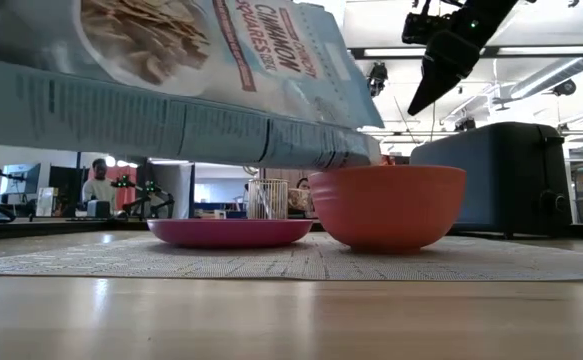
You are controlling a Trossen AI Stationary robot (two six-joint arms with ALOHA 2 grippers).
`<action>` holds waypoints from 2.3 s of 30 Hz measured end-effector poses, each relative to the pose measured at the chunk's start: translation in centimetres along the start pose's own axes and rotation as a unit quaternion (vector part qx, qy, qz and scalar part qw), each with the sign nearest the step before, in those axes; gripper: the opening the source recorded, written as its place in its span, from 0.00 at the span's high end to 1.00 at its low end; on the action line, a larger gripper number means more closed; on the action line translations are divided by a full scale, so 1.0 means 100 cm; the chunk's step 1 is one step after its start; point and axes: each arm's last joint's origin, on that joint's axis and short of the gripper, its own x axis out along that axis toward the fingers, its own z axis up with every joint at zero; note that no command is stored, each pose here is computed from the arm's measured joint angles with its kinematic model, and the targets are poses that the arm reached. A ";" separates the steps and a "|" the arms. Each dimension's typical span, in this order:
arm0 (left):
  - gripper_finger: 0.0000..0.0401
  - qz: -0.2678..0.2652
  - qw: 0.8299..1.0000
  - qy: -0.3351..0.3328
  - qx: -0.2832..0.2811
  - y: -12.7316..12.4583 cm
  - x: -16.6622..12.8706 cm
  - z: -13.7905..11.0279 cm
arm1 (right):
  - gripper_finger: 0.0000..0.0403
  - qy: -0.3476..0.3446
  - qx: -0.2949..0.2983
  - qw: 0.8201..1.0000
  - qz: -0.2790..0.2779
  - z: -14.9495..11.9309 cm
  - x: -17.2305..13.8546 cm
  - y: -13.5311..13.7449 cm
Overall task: Arrange a breakfast setting
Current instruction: Pour the cereals from the cereal box in the orange bowl
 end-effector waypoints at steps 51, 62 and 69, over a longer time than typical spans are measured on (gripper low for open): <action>0.52 0.268 0.871 -0.408 -0.043 -0.056 0.089 -0.095 | 0.68 0.000 0.000 1.000 0.000 0.000 0.000 0.000; 0.52 0.260 0.864 -0.426 -0.068 -0.050 0.094 -0.120 | 0.68 0.000 0.000 1.000 0.000 0.000 0.000 0.000; 0.52 0.250 0.870 -0.415 -0.088 -0.052 0.092 -0.136 | 0.68 0.000 -0.001 1.000 0.000 0.000 0.000 0.000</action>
